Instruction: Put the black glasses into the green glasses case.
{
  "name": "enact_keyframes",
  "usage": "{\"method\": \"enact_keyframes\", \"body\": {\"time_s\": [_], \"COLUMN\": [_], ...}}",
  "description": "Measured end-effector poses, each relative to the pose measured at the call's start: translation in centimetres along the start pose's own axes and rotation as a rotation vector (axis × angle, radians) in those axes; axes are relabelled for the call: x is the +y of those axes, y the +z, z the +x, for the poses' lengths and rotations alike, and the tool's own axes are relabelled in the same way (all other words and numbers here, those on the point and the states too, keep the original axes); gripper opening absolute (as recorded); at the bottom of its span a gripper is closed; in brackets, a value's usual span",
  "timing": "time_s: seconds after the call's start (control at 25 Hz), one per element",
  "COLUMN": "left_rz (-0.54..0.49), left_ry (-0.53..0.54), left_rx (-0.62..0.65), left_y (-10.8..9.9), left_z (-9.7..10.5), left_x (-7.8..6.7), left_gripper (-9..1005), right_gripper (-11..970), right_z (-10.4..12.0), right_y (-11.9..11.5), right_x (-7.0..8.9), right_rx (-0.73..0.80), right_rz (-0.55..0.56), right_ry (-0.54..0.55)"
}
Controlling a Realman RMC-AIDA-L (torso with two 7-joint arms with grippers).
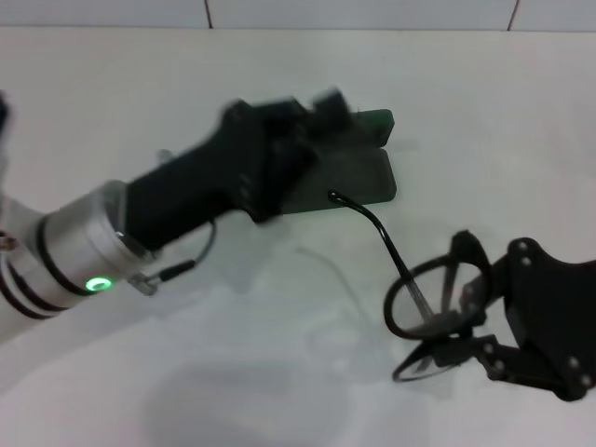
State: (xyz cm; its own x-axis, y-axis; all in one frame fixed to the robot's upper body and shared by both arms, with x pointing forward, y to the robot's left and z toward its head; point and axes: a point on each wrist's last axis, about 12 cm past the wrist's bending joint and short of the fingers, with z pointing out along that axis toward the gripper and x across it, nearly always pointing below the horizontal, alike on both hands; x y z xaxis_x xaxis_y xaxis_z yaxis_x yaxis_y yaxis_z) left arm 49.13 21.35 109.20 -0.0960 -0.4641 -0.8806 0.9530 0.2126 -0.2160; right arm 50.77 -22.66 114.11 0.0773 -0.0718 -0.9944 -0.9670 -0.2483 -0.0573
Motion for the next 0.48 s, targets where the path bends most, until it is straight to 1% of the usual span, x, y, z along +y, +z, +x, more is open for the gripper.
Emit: {"method": "enact_keyframes", "body": {"time_s": [0.16,0.2,0.32,0.4,0.48], "left_rz": [-0.171,-0.200,-0.288,-0.298,-0.259], "left_ry": [-0.033,-0.047,-0.127,-0.170,-0.217], "left_rx": [-0.051,-0.051,-0.028,0.004,0.070], "left_y": [-1.5,-1.8,-2.3,-2.1,-1.4], "left_z": [0.3,0.5,1.2,1.5,2.0], "left_x": [0.7,0.8,1.4,1.7,1.9], "left_gripper": [43,43,43,43,43], "right_gripper": [113,114,114,114,114], "right_z": [-0.6,-0.8,-1.8,-2.3,-2.7], "right_y": [-0.2,-0.2,-0.3,-0.4,-0.5], "right_x": [0.7,0.9,1.2,1.3,1.3], "right_rx": [-0.058,-0.076,-0.121,-0.130,-0.123], "right_rz": [-0.035,-0.049,-0.091,-0.098,-0.094], "right_ry": [-0.045,-0.058,-0.110,-0.142,-0.172]}}
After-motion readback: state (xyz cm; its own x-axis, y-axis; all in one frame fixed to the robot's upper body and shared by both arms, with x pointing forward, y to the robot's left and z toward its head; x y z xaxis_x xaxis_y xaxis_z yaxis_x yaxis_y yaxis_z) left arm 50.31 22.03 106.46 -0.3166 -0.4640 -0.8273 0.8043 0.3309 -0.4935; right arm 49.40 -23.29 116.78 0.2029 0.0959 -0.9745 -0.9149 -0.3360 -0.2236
